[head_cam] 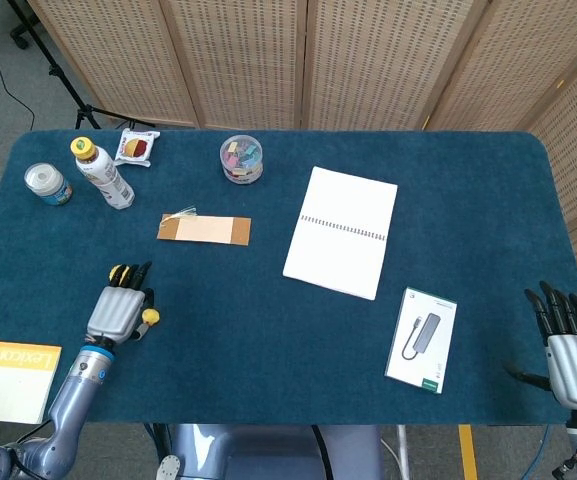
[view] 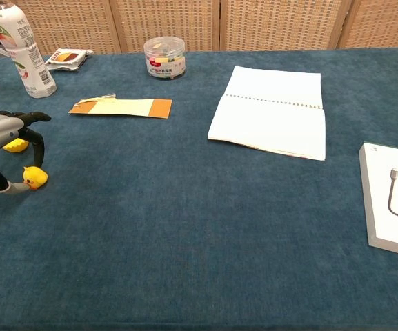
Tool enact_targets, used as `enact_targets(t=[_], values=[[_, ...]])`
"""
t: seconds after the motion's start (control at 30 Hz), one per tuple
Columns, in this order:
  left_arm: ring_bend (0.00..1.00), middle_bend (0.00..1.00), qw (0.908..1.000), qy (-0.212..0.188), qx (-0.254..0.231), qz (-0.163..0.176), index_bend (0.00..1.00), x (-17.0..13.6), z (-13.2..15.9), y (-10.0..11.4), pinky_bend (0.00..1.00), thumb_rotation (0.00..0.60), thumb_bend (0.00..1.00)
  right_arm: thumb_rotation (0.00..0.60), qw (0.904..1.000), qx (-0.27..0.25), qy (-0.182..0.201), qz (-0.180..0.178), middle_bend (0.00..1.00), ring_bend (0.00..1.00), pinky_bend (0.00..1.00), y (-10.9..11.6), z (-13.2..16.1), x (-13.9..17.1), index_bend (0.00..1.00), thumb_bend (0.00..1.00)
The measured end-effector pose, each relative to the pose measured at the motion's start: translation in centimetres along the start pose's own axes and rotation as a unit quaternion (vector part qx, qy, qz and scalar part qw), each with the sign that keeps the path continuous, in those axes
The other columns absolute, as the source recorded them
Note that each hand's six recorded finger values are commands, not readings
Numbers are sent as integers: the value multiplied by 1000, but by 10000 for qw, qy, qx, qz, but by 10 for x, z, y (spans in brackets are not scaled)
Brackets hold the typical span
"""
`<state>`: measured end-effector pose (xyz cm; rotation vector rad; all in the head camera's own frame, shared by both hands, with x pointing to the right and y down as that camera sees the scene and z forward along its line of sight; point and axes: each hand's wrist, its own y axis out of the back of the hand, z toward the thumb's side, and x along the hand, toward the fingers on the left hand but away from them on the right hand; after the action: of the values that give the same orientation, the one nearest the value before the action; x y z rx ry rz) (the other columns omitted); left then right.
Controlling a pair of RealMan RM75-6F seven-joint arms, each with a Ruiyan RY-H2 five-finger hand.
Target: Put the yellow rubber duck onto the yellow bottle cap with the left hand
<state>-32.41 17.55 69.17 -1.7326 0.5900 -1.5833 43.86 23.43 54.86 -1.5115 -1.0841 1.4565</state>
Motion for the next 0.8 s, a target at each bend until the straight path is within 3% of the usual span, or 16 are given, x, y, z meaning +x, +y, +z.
enact_targets(t=[0.8], values=[[0,0,9996,31,43,273,560,-3,-6,15,0,600,278,600,10000,-13,1,16,0,0,0,0,0,0,0,0]])
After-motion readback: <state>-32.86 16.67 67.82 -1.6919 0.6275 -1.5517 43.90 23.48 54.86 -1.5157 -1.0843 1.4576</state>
